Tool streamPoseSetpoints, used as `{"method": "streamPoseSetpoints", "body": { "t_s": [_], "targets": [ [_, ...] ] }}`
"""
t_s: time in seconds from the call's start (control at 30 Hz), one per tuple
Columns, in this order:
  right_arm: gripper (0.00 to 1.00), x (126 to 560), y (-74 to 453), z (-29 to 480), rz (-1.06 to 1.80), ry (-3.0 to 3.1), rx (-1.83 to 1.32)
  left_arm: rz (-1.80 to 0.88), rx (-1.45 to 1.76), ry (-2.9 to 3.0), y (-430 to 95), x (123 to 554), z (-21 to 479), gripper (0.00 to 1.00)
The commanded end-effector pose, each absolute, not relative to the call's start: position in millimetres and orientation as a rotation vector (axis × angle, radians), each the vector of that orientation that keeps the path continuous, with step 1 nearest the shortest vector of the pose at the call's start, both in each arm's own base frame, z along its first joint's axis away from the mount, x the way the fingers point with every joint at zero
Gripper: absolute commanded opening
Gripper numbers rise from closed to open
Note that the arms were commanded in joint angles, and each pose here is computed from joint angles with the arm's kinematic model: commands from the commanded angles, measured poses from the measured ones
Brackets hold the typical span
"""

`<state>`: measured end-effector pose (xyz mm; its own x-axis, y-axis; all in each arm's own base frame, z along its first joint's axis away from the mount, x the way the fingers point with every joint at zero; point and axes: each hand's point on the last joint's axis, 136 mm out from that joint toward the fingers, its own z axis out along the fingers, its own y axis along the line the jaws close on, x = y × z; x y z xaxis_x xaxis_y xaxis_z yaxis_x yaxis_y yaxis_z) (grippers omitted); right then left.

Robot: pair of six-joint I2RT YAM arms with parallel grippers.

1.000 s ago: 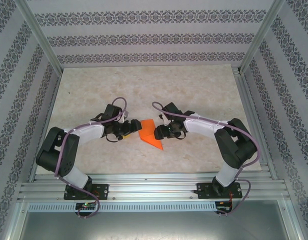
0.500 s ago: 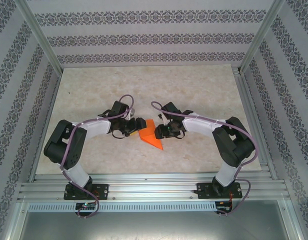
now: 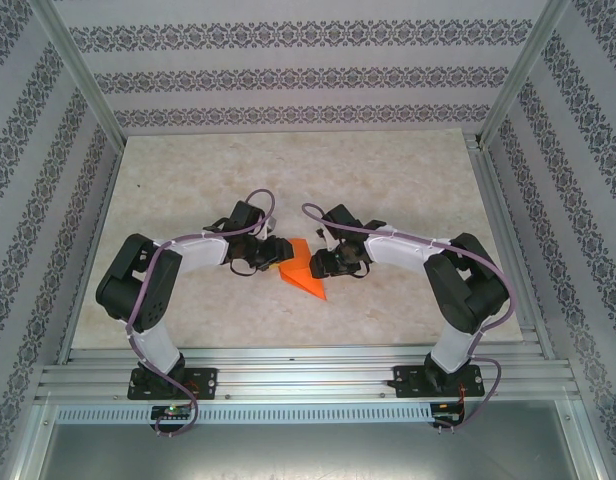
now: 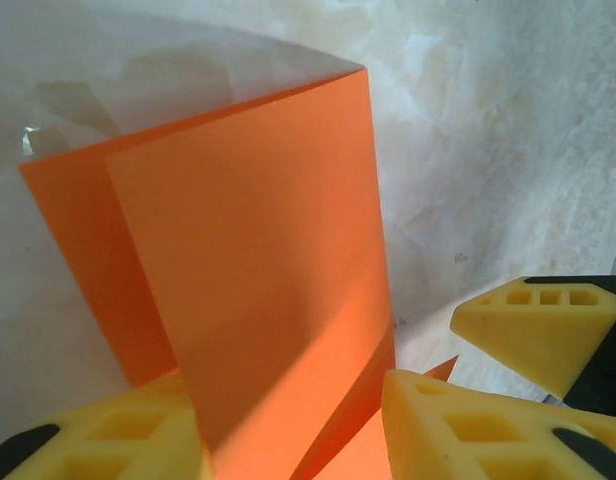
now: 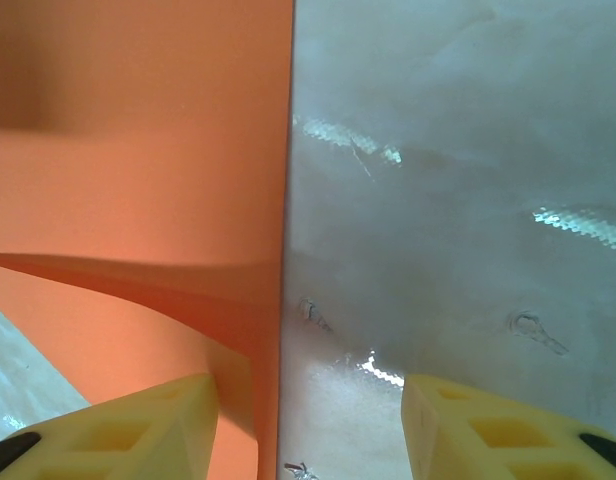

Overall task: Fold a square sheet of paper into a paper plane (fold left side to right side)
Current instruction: Fourth fold the wing at the center of the table.

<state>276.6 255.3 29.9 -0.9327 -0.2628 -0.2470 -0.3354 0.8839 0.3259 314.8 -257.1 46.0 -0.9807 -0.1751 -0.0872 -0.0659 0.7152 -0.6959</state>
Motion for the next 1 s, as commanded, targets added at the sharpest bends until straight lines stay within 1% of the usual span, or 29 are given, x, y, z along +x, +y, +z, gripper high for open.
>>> {"method": "streamPoseSetpoints", "body": {
  "t_s": [0.0,0.1,0.23,0.37,0.57,0.77,0.97],
  "targets": [
    [0.52,286.3,255.7,34.1,0.519,2.827,-0.477,-1.123,-0.162,2.737,-265.0,322.3,54.3,0.35],
    [0.53,291.5,254.9,48.0,0.51,2.786,-0.479,-1.111,-0.17,2.74,-263.9,321.7,54.3,0.24],
    [0.57,293.8,250.8,69.1,0.497,2.707,-0.491,-1.094,-0.167,2.75,-262.9,320.6,51.5,0.17],
    [0.58,288.2,252.1,83.8,0.48,2.637,-0.536,-1.086,-0.171,2.755,-261.7,319.6,50.1,0.15],
    [0.61,268.0,274.1,87.3,0.416,2.54,-0.64,-1.102,-0.187,2.739,-262.5,319.1,52.3,0.13],
    [0.62,250.4,291.8,64.9,0.346,2.54,-0.731,-1.111,-0.177,2.736,-264.4,317.6,56.3,0.13],
    [0.62,247.1,296.1,44.7,0.201,2.535,-0.832,-1.118,-0.177,2.728,-265.3,318.6,60.5,0.13]
  ]
}}
